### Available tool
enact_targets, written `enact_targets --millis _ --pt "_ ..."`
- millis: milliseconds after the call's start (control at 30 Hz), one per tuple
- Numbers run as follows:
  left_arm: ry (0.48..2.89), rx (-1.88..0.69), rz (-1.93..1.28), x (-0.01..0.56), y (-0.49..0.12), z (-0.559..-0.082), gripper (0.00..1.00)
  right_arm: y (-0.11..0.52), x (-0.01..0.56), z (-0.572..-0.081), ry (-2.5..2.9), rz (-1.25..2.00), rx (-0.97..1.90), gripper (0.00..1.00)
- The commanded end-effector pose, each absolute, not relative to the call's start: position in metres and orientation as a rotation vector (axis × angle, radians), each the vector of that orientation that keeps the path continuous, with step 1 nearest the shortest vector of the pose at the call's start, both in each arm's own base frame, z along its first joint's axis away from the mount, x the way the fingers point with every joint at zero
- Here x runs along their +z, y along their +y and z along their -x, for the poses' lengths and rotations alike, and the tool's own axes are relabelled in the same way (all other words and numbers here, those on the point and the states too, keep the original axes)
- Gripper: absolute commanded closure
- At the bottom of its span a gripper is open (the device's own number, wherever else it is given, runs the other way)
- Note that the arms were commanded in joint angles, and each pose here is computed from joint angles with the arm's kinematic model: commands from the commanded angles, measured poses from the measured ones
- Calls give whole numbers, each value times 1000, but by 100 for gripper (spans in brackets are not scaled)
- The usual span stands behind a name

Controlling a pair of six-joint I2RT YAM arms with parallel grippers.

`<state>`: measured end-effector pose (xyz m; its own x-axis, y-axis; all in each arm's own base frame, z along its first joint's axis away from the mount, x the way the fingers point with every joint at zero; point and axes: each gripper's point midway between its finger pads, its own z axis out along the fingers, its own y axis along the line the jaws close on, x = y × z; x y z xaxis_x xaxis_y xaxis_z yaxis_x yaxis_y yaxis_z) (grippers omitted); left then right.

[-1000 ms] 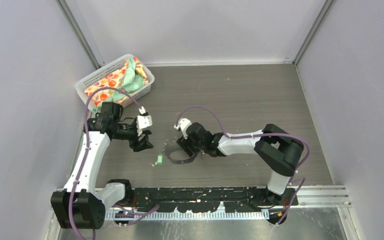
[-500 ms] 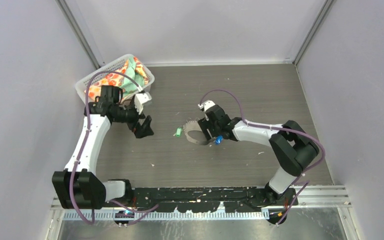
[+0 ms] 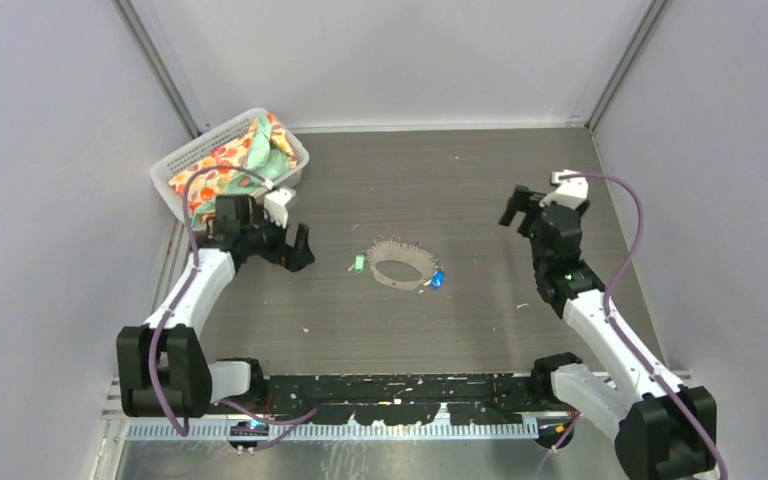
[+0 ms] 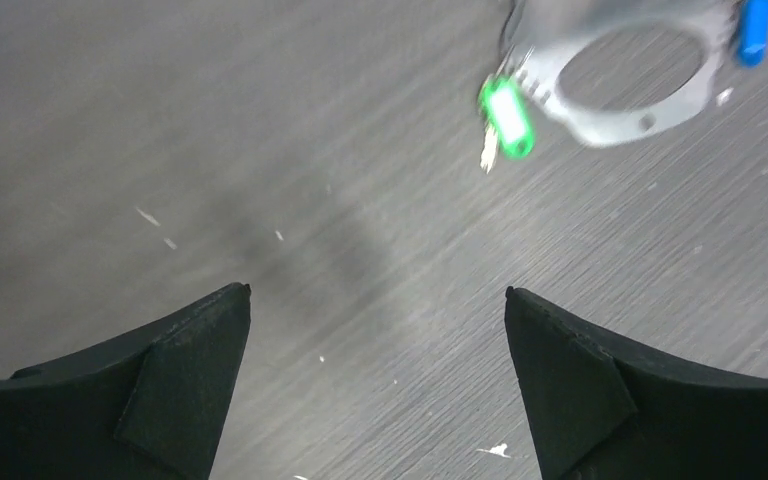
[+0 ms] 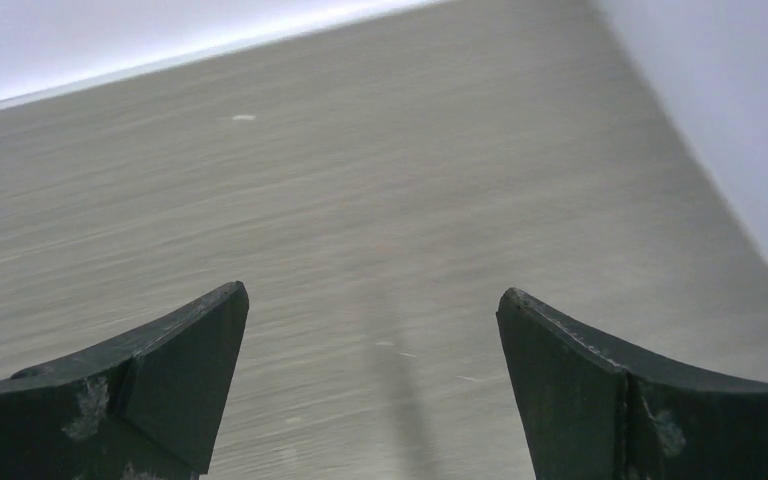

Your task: Put the keys on the keyring

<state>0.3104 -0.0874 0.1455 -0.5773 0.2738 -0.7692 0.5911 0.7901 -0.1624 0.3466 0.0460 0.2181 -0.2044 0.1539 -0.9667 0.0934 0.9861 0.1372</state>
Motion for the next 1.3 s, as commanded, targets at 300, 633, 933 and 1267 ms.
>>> enact_targets --millis 300,633,933,1267 --pt "1768 -247 -469 100 -50 -356 0 -87 143 -351 1657 -631 -198 0" --pt "1729 -181 -217 81 -25 -373 0 -76 91 -368 1670 -549 -150 0" --pt "1792 -142 -184 74 -23 -392 0 -58 70 -385 1762 -432 -144 0" --pt "1790 -141 -184 75 -23 -391 0 -57 71 -384 1756 -425 -145 0"
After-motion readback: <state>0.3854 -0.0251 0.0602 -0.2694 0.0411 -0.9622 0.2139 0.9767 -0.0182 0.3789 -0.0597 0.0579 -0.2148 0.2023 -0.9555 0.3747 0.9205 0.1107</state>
